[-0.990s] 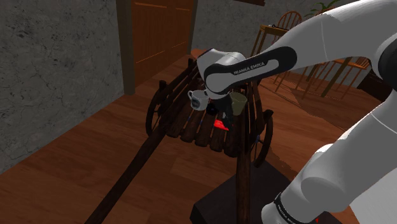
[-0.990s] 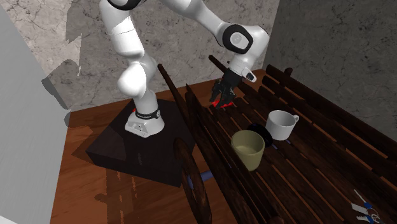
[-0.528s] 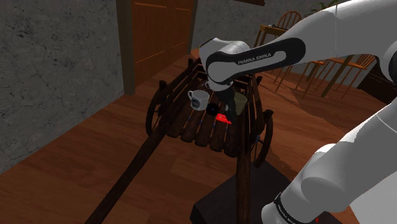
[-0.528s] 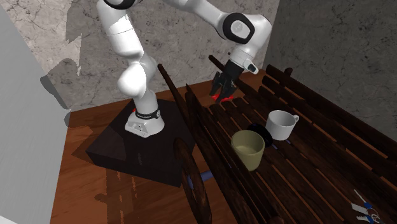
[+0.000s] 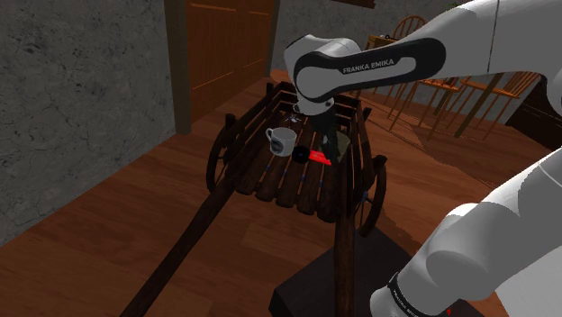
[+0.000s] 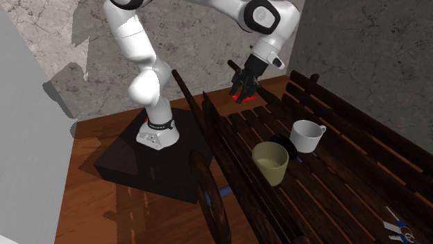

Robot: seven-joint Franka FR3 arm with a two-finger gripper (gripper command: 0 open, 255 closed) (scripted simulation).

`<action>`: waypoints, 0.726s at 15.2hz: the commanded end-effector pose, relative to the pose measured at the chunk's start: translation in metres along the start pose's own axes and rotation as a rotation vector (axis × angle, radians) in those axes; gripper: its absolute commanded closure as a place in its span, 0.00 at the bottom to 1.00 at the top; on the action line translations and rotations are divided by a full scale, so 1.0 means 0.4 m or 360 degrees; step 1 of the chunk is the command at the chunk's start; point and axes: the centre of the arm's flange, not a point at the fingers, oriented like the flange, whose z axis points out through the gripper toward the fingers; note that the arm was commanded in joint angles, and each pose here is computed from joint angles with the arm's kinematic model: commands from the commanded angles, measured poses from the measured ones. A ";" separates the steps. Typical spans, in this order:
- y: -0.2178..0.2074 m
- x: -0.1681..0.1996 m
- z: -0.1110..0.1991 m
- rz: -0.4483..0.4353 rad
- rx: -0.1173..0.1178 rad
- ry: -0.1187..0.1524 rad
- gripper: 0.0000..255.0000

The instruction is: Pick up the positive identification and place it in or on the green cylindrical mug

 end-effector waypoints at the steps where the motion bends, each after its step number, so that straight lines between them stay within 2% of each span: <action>1: 0.001 -0.014 -0.024 0.0000 0.0000 -0.0001 1.00; 7: 0.003 -0.057 -0.089 0.0000 0.0000 -0.0001 1.00; 11: 0.134 -0.073 -0.079 0.0000 0.0000 -0.0001 1.00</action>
